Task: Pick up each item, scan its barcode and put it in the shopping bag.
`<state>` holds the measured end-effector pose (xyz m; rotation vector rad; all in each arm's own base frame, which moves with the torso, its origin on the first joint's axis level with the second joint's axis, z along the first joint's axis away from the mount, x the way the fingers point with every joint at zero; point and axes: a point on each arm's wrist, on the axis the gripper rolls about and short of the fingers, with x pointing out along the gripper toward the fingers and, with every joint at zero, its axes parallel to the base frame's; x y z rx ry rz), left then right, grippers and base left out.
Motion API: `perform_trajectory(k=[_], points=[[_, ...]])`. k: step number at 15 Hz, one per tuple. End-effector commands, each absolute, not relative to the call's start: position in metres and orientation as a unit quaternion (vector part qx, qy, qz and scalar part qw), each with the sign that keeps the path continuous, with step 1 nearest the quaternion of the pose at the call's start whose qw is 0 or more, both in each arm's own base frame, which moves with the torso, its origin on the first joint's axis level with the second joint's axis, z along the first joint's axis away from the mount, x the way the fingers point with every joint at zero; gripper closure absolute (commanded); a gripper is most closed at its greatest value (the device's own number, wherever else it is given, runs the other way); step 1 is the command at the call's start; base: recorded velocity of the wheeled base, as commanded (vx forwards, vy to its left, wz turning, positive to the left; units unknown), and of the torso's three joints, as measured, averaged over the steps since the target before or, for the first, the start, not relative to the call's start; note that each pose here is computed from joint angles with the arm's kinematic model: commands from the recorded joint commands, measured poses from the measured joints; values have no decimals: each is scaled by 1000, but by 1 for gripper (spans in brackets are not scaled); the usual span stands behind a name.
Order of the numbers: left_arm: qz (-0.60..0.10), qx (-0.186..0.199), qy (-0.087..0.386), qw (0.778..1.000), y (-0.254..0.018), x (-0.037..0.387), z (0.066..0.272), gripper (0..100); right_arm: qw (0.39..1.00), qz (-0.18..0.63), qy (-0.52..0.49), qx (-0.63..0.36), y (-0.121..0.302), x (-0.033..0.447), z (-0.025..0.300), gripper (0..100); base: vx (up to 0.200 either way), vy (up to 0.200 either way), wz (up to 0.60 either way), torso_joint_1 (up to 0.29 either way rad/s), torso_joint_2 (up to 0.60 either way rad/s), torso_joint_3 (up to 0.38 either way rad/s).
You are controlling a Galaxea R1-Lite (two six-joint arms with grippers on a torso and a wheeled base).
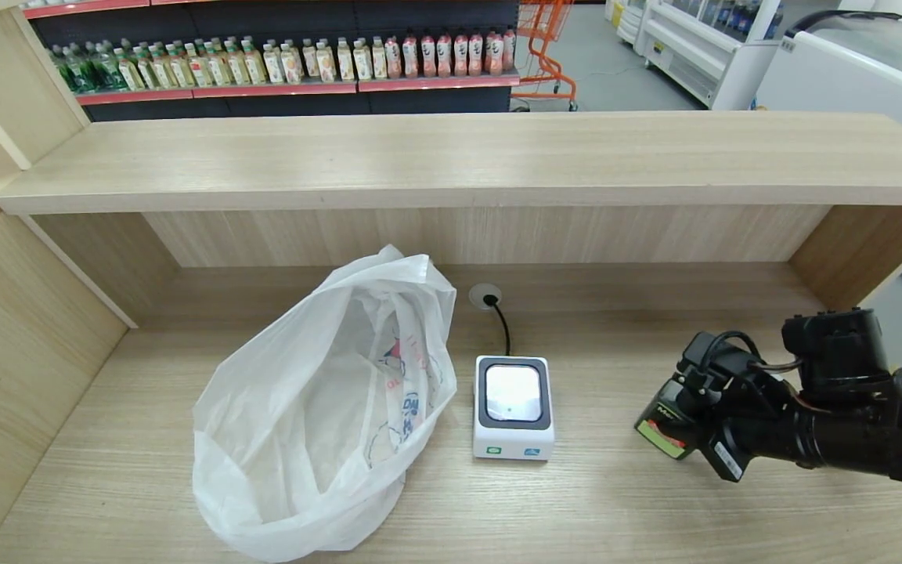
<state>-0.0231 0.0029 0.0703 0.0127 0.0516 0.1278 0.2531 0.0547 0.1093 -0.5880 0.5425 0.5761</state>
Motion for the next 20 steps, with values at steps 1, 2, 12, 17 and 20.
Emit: perform_trajectory(k=[1,2,12,17,20], points=[[64,6,26,998,3,-23,70,0,886,272,249,-281,52,245,115,100,0,0,0,0,0,0],[65,6,26,998,3,-23,70,0,892,268,236,-278,52,243,121,100,0,0,0,0,0,0],[64,6,26,998,3,-23,70,0,839,233,-59,-488,26,153,200,100,0,0,0,0,0,0],[63,6,26,998,3,-23,70,0,494,340,-350,-720,33,166,188,100,0,0,0,0,0,0],[65,6,26,998,3,-23,70,0,334,373,-471,-726,48,170,158,100,0,0,0,0,0,0]])
